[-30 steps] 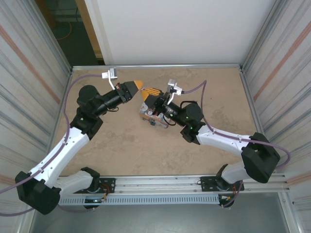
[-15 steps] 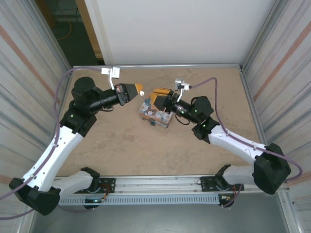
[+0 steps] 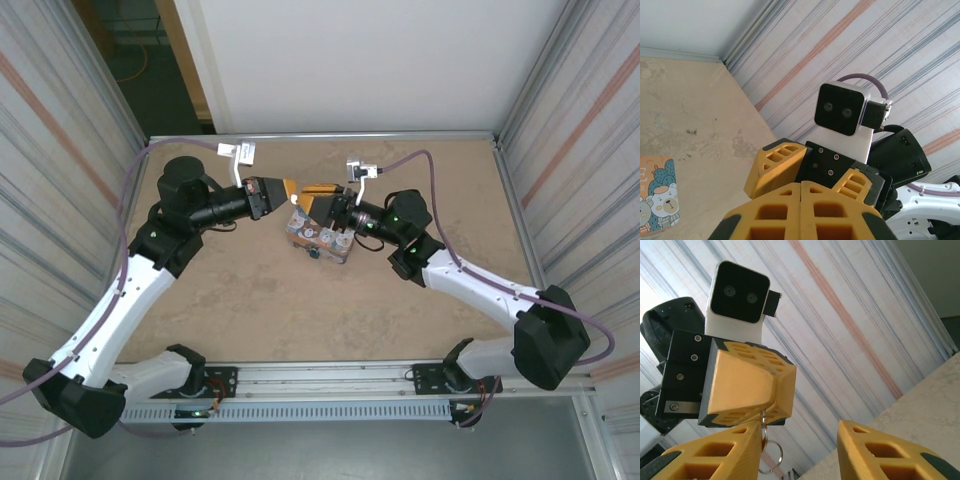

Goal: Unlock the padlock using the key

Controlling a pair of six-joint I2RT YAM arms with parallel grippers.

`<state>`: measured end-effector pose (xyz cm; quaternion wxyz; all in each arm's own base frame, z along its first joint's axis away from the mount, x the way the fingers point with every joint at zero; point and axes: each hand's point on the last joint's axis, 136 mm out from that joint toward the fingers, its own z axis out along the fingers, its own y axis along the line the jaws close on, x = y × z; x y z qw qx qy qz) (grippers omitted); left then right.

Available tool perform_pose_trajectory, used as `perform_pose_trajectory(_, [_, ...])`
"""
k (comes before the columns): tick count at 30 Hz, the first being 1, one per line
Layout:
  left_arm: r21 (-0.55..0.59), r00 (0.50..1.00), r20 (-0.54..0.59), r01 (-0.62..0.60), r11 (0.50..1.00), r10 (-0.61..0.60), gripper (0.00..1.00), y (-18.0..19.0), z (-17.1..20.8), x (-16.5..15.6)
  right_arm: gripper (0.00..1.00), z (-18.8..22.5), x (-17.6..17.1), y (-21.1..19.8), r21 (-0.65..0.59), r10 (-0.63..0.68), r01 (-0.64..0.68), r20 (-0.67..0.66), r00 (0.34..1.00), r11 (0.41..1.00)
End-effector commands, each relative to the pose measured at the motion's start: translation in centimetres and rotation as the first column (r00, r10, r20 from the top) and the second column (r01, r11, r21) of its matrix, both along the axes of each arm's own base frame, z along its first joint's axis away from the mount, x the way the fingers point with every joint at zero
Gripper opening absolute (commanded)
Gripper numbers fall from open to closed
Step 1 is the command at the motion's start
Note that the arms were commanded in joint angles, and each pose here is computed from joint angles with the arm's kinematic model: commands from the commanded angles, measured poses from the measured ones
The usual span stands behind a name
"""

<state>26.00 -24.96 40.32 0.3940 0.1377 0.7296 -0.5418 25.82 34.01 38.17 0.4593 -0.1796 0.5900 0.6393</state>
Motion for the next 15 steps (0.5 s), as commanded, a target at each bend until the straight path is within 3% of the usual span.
perform_pose_trajectory(1, [0.004, 1.000, 0.022, 0.005, 1.000, -0.006, 0.00, 0.07, 0.22, 0.02, 0.40, 1.82, -0.80, 0.49, 0.044, 0.049, -0.050, 0.017, 0.999, 0.998])
perform_pose_trajectory(15, [0.018, 0.999, -0.010, -0.037, 0.999, 0.037, 0.00, 0.63, -0.72, 0.82, 0.37, 1.12, -1.43, 1.15, 0.030, 0.078, -0.078, -0.012, 0.997, 0.997])
